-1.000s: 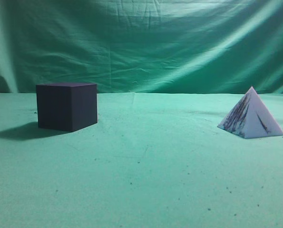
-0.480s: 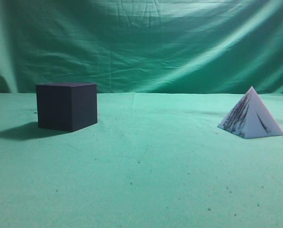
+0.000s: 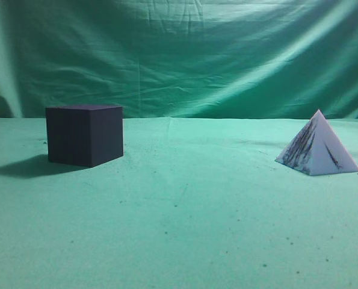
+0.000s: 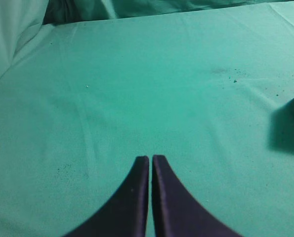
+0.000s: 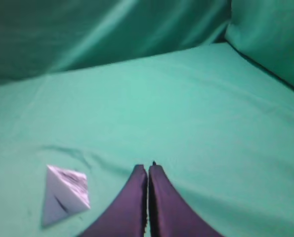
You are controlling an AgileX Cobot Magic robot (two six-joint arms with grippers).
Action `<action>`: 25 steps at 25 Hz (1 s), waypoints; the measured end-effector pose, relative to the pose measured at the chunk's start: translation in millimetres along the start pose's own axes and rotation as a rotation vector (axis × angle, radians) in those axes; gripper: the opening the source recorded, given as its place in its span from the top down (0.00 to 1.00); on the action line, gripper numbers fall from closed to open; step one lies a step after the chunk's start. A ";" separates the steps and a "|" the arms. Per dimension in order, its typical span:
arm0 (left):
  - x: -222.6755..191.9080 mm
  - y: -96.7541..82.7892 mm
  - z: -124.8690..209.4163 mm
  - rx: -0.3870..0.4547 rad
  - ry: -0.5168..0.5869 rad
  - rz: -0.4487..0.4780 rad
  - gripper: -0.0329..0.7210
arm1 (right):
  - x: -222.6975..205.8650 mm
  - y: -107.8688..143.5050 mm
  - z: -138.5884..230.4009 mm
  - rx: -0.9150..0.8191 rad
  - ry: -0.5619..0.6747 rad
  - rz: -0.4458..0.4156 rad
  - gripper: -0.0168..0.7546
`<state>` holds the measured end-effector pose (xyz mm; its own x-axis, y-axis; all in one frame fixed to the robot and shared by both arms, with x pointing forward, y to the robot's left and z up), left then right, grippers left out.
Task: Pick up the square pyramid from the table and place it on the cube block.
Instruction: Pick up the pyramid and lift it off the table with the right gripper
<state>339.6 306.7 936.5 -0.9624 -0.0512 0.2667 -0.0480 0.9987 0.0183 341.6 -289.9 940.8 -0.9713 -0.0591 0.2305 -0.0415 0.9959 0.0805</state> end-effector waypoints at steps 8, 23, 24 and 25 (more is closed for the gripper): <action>0.0 0.0 0.0 0.000 0.000 0.000 0.96 | 5.5 -5.2 -39.0 -0.114 -0.276 0.022 0.98; 0.0 0.0 0.0 0.000 0.000 0.000 0.96 | -30.1 31.9 -112.8 0.179 0.305 -0.184 0.98; 0.0 0.0 0.0 0.000 0.000 0.000 0.96 | -31.5 37.4 -113.7 0.227 0.355 -0.227 0.98; 0.0 0.0 0.0 0.000 0.000 0.000 0.96 | -33.5 43.6 -115.6 0.258 0.400 -0.270 0.98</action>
<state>339.6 306.7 936.5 -0.9624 -0.0512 0.2667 -0.0480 0.9987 0.0183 399.4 -252.4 1048.6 -0.7552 -0.2862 0.5897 -0.3822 0.9232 -0.0414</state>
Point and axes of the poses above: a point on each arm's last joint axis where the gripper is mounted, x pointing back along that axis away from the gripper, y along the wrist's bending axis when the last joint is at zero, z = x × y, the point moved 5 cm from there along -x, pointing out along that axis toward the gripper, and after that the axes turned 4 degrees about x, right-handed, at the moved point
